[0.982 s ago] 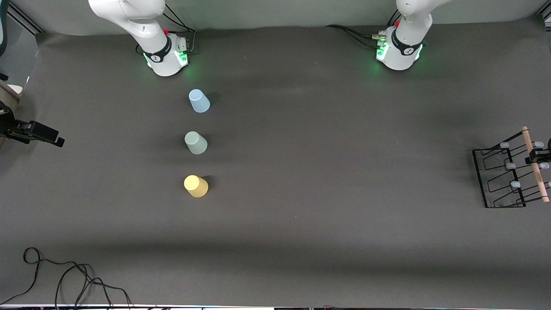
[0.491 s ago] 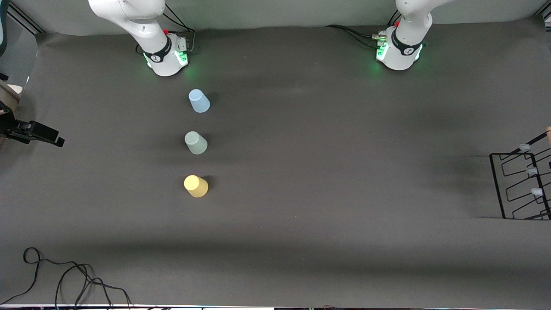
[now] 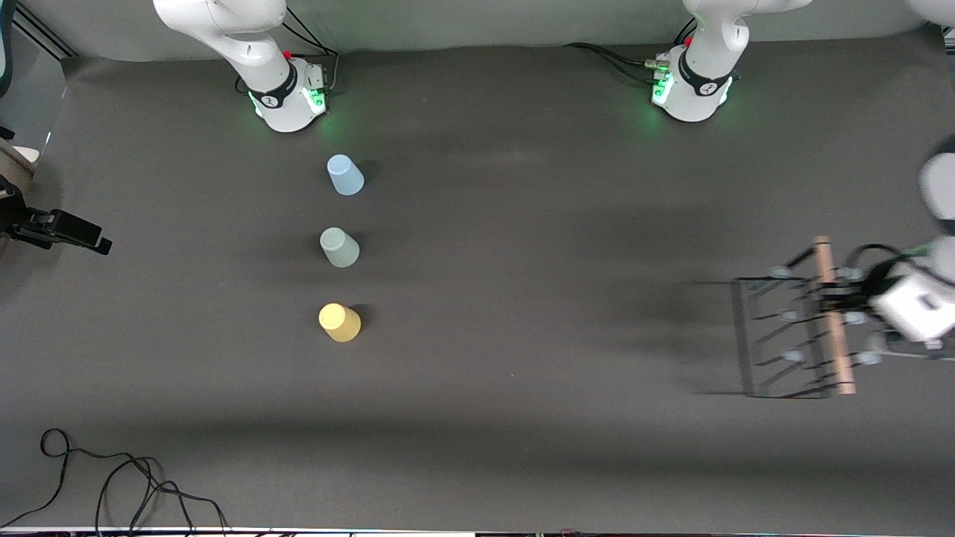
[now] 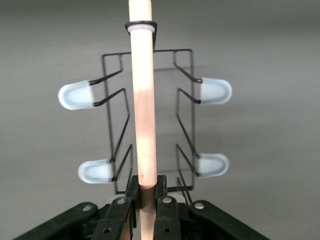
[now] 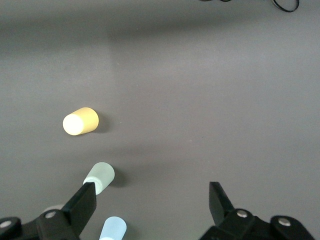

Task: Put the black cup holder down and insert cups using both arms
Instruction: 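Grasp the wooden rod of the rack with the left gripper, then carry the rack with the left gripper to the table's middle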

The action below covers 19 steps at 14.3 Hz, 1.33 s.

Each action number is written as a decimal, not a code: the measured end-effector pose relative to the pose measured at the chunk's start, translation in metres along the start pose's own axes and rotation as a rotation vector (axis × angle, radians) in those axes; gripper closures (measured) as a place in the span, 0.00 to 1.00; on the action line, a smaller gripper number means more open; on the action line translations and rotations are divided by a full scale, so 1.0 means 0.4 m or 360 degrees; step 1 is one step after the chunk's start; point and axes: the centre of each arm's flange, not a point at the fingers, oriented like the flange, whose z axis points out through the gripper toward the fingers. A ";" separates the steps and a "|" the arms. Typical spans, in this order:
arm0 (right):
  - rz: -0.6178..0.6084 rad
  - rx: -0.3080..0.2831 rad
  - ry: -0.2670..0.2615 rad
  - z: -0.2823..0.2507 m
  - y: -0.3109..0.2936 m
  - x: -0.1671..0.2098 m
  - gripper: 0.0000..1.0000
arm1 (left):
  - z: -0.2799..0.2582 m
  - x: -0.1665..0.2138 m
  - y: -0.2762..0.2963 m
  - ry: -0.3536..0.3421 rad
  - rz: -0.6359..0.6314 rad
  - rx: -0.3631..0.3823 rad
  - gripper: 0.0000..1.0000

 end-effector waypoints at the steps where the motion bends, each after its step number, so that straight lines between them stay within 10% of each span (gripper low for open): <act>1: 0.0000 0.0000 0.0000 0.000 0.000 0.000 0.00 | 0.003 0.000 0.090 -0.0001 -0.0023 0.0006 0.84; 14: 0.0000 0.0000 0.0000 0.000 0.000 0.000 0.00 | 0.253 -0.216 1.050 0.0129 -0.0163 0.0011 0.84; 19: 0.0000 0.0000 0.0000 0.000 0.000 0.000 0.00 | 0.395 -0.235 1.206 0.0115 -0.0218 -0.0035 0.84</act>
